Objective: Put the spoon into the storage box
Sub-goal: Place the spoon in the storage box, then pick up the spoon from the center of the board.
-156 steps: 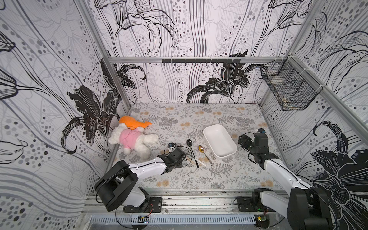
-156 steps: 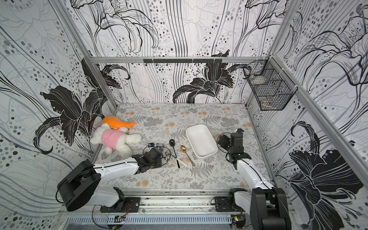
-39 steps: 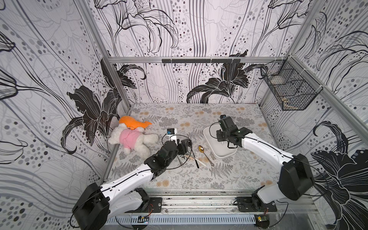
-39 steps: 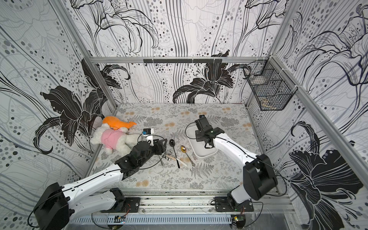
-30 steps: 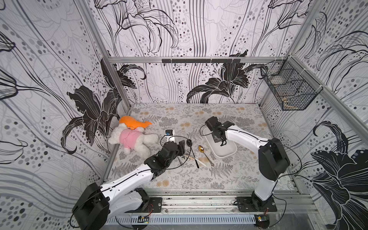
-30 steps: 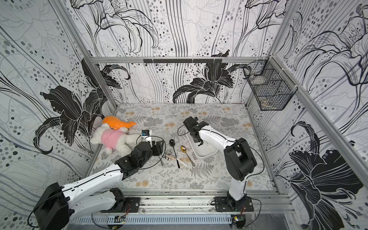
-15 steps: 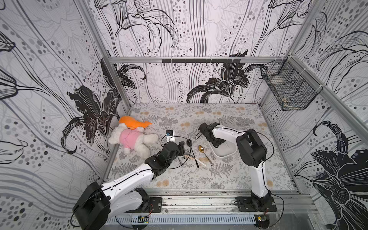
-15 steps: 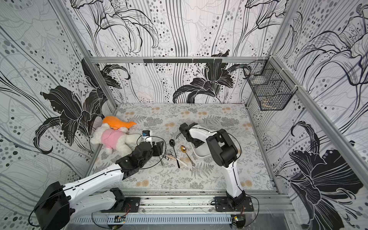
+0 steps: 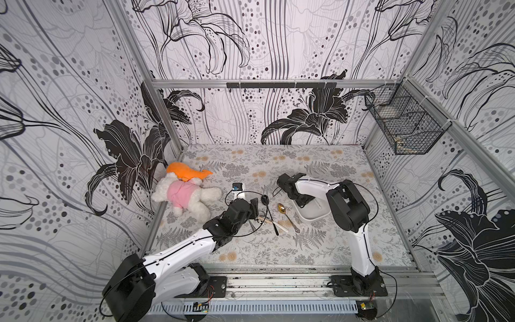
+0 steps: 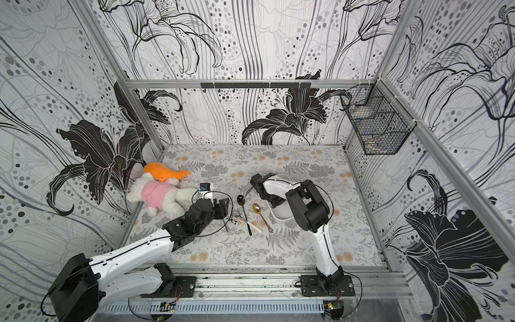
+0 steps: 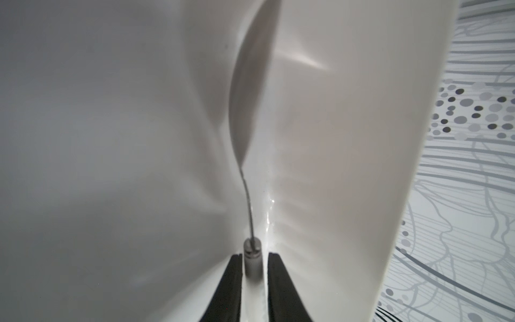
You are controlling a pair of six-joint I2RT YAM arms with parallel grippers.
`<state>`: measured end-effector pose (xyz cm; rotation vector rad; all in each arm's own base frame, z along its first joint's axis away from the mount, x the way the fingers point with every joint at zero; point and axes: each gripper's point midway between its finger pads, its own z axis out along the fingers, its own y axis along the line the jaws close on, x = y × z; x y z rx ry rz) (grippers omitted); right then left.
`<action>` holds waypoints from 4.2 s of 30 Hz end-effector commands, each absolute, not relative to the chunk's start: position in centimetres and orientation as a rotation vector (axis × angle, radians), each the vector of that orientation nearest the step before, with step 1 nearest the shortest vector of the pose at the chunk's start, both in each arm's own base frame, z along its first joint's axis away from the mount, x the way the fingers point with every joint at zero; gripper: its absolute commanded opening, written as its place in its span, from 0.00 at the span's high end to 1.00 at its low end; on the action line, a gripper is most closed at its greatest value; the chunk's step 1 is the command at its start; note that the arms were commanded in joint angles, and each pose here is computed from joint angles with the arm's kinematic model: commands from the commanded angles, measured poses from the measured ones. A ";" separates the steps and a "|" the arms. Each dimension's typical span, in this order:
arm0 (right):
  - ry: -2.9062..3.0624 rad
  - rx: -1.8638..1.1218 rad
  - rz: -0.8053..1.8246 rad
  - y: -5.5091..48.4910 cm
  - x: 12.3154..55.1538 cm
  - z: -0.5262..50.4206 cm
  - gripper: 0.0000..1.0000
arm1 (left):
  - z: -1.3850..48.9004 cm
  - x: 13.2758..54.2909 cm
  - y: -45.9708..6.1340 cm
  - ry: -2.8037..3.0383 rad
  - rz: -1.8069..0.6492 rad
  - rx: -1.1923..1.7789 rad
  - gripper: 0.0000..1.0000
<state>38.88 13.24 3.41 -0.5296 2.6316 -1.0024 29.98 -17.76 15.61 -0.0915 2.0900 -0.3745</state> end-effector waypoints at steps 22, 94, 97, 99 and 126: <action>2.639 -0.348 -0.383 14.7 40.7 7.9 0.71 | 15.1 30.4 -17.5 2.122 -0.330 -0.107 0.35; 2.425 -0.221 0.135 16.5 36.3 12.8 0.59 | 0.9 16.9 -19.5 2.713 -0.018 -0.124 0.41; 2.425 -0.218 0.136 16.5 36.3 12.8 0.59 | -0.5 15.9 -19.3 2.756 0.032 -0.092 0.47; 2.425 -0.219 0.136 16.4 36.2 12.7 0.59 | -0.9 15.4 -19.2 2.770 0.049 -0.077 0.50; 2.414 -0.197 0.133 16.1 36.0 13.0 0.59 | -2.3 11.5 -15.6 2.896 0.092 -0.047 0.85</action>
